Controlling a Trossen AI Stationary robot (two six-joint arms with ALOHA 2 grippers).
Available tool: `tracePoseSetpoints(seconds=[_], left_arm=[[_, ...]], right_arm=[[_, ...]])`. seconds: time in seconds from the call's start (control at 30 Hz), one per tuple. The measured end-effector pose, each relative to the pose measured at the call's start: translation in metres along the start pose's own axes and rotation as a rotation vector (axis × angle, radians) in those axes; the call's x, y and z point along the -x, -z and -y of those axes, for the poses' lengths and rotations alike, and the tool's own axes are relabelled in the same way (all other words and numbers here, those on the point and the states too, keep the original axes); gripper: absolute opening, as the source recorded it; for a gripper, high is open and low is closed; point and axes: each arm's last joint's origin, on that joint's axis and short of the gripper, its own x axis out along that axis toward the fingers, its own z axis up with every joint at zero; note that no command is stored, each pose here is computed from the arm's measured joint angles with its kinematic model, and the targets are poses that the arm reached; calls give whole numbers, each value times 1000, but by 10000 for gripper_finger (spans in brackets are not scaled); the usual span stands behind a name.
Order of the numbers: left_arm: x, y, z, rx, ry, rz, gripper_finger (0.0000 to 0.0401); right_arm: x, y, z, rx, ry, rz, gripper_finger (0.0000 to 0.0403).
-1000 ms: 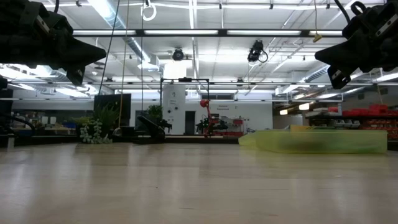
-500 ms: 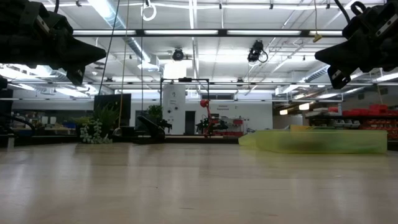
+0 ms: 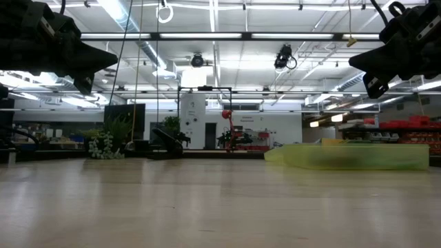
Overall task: Pack school essentials
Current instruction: Return to Home Position
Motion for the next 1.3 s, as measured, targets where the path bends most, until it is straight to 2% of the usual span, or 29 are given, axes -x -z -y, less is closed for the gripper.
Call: tracePoseSetpoints(seconds=[0.27,0.67,0.97,1.3], left_arm=[[0,0,0,0,-1,0,36],[0,0,0,0,-1,-1,23],[0,0,0,1,0,0,34],[0,0,0,0,-1,0,23]], right_arm=[[0,0,0,0,0,0,7],[0,0,0,0,0,0,7],[0,0,0,0,0,0,7],[0,0,0,0,0,0,7]])
